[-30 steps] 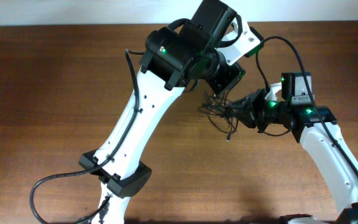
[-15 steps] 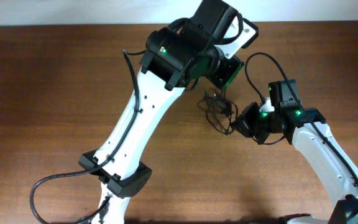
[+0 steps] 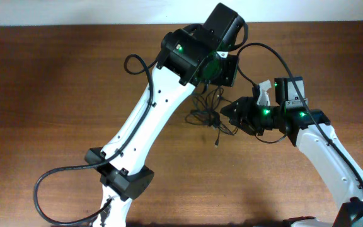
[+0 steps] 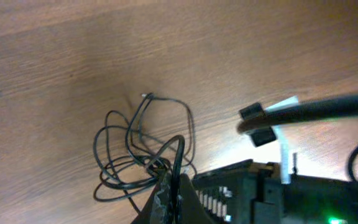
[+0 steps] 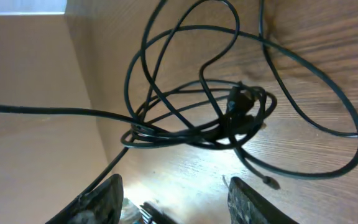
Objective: Untangle cables
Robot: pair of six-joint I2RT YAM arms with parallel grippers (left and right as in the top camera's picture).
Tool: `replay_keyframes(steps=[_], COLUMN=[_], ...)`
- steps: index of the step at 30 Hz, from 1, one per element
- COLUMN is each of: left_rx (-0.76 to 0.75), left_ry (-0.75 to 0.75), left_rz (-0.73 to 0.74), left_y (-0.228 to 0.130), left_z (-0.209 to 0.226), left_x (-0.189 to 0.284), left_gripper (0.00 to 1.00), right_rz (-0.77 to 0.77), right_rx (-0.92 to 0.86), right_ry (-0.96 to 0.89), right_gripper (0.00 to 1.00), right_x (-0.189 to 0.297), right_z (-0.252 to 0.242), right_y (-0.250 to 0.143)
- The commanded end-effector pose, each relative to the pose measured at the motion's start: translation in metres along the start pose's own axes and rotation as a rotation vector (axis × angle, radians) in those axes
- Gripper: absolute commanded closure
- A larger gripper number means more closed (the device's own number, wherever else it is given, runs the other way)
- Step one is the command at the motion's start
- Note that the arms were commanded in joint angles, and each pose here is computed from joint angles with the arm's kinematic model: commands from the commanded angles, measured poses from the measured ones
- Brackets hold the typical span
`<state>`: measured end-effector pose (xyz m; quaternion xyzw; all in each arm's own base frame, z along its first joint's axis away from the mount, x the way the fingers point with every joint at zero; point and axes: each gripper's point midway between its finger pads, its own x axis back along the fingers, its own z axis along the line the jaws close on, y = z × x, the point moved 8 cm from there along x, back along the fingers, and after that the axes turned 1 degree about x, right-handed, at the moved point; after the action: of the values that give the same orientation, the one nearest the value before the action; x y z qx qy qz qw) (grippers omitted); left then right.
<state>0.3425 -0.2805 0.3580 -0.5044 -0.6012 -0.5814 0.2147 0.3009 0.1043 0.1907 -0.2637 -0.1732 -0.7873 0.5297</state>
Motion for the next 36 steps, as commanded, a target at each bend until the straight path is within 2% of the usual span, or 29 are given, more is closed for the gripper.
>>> replay_keyframes(steps=[1,3,7,11,20,23,29,30,32,34,36], left_rx=[0.027,0.046,0.051,0.046,-0.024,-0.032,-0.038,-0.038,-0.048,-0.068,-0.061], left_ry=[-0.087,-0.098,-0.105,-0.163,-0.170,-0.169,-0.260,-0.268,-0.269,-0.235,-0.135], left_rz=[-0.030,-0.047,-0.064,-0.038,-0.028,-0.015,0.014,0.013,0.001,-0.025,-0.063], left_y=[0.005,0.007,0.010,0.007,0.005,0.003,0.001,0.001,0.003,0.006,0.009], left_z=[-0.011,-0.012,-0.013,-0.019,-0.019,-0.019,-0.027,-0.028,-0.028,-0.025,-0.016], left_x=[0.010,0.015,0.016,0.017,0.017,0.016,0.018,0.018,0.019,0.018,0.016], left_gripper=[1.00,1.00,1.00,1.00,1.00,1.00,1.00,1.00,1.00,1.00,1.00], right_rz=[-0.021,-0.015,-0.013,-0.082,-0.161,-0.201,-0.270,-0.278,-0.297,-0.319,-0.328], right_rx=[-0.151,-0.244,-0.416,-0.538,-0.518,-0.566,-0.593,-0.589,-0.563,-0.509,-0.483], right_ry=[-0.039,-0.039,-0.047,-0.082,-0.049,-0.062,-0.077,-0.083,-0.099,-0.128,-0.172], right_gripper=[0.50,0.53,0.51,0.51,0.55,0.55,0.55,0.57,0.67,0.83,0.96], right_x=[-0.005,-0.005,-0.008,-0.011,-0.013,-0.012,-0.012,-0.013,-0.014,-0.013,-0.012], right_z=[-0.004,-0.004,-0.002,-0.004,0.004,0.002,0.000,0.000,0.000,-0.002,-0.008], right_y=[0.000,-0.001,-0.004,-0.001,0.009,0.011,0.016,0.016,0.016,0.017,0.015])
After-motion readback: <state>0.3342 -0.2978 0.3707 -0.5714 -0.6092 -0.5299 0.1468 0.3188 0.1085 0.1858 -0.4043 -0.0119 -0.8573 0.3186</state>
